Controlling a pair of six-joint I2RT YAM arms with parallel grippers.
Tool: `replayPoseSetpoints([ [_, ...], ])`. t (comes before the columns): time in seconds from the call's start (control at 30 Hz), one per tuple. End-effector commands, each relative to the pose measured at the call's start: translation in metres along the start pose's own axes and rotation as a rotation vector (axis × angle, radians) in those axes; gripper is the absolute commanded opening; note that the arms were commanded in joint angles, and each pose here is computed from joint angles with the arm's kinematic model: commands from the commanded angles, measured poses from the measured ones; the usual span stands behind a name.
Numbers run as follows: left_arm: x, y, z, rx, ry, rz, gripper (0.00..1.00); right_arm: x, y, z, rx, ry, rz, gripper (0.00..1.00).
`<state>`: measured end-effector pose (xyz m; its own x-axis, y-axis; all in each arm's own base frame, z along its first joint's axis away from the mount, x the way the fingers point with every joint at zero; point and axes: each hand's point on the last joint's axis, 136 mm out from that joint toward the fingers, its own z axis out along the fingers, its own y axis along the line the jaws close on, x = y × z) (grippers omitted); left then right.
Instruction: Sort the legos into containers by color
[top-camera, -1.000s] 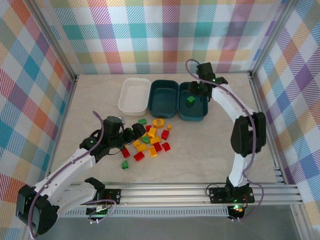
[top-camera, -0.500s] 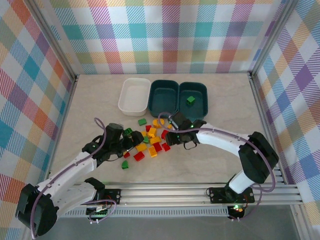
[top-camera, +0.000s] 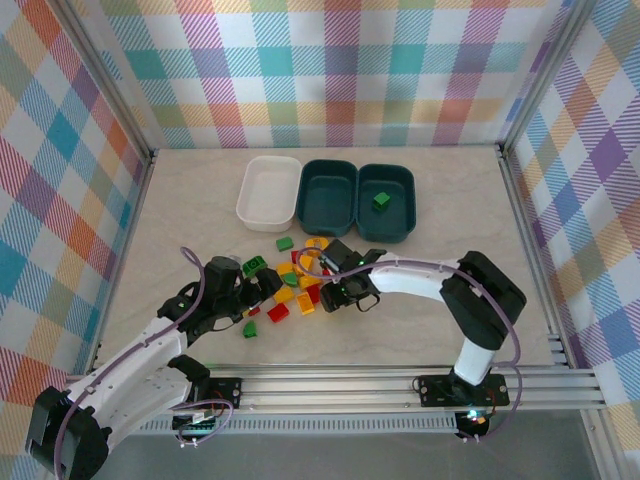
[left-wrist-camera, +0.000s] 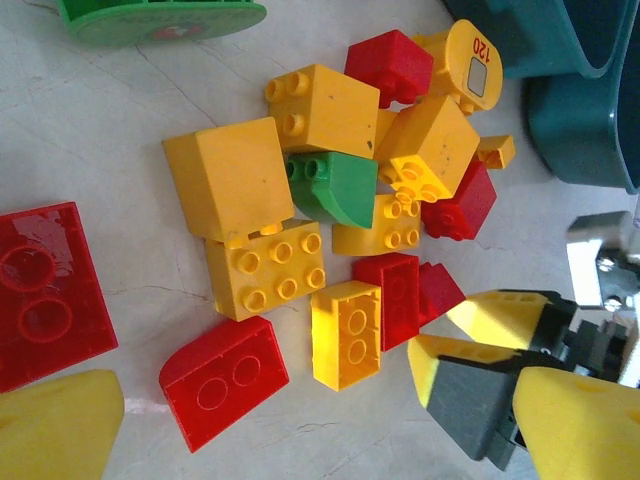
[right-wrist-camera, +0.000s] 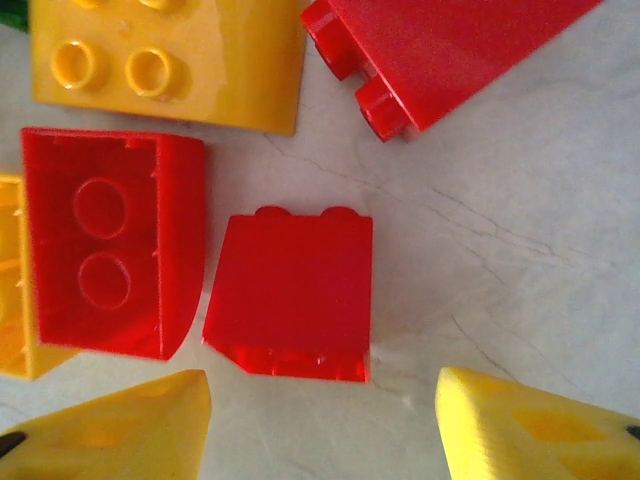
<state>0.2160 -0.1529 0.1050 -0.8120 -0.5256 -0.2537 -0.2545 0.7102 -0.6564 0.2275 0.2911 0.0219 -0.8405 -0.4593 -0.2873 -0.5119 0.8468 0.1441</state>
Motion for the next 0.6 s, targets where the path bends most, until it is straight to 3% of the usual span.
replayPoseSetpoints([
  [0.0,0.002,0.003,0.002,-0.008,-0.001,0.000,1.00,-0.014,0.007,0.004,-0.015,-0.022,-0.033,0.61],
  [0.3,0.002,0.003,0.004,-0.014,0.003,0.003,1.00,-0.024,-0.002,0.016,0.045,-0.058,-0.022,0.57],
  [0.57,0.000,0.001,0.003,-0.019,0.001,0.010,1.00,-0.031,-0.003,0.014,0.048,-0.101,-0.036,0.43],
])
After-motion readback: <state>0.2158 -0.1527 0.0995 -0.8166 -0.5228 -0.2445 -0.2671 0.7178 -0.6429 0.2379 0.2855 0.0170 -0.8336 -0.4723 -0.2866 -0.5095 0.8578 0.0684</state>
